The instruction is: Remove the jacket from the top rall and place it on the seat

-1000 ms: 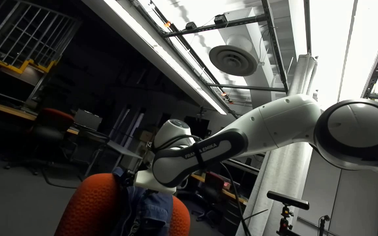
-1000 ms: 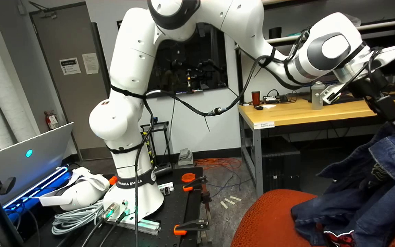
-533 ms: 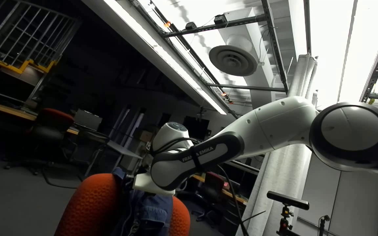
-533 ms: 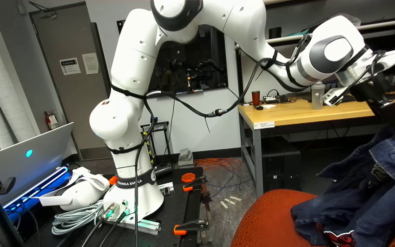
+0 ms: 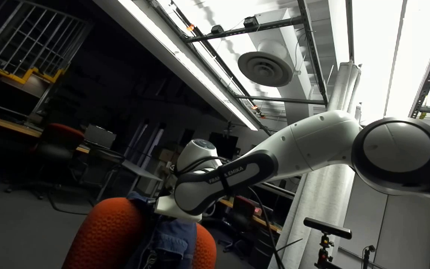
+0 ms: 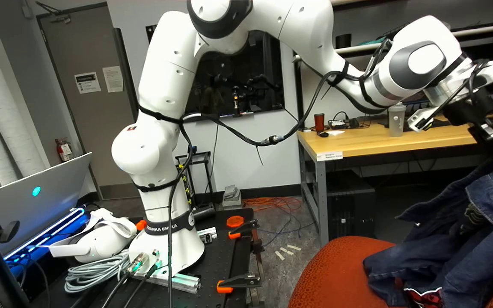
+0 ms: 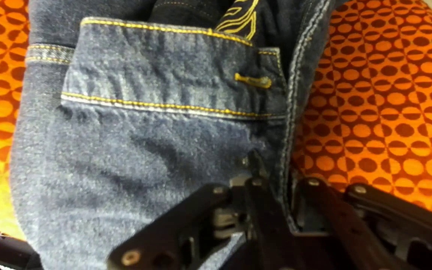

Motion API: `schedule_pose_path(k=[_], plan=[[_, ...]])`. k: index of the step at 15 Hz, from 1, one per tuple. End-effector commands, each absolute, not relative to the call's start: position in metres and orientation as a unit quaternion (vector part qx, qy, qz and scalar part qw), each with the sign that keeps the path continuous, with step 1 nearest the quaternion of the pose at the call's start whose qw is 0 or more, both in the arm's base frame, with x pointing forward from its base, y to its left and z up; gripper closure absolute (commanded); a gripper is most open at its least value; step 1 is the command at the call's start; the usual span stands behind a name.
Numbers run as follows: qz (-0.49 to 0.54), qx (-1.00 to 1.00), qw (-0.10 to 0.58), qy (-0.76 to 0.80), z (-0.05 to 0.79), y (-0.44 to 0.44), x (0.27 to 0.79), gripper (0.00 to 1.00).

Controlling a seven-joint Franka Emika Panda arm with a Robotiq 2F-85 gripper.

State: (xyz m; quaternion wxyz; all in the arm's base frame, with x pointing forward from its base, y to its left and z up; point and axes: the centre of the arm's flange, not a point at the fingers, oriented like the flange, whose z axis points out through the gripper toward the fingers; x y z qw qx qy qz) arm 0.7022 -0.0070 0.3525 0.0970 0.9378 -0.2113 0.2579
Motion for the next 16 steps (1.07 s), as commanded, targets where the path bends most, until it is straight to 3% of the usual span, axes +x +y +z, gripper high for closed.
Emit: schedule_pose_path(k=[1, 16], plan=[[0.27, 0.928, 0.089, -0.241, 0.38, -0.02, 0.707, 1.0], [0.395, 0.884, 0.024, -0.247, 0.582, -0.013, 0.666, 0.98]])
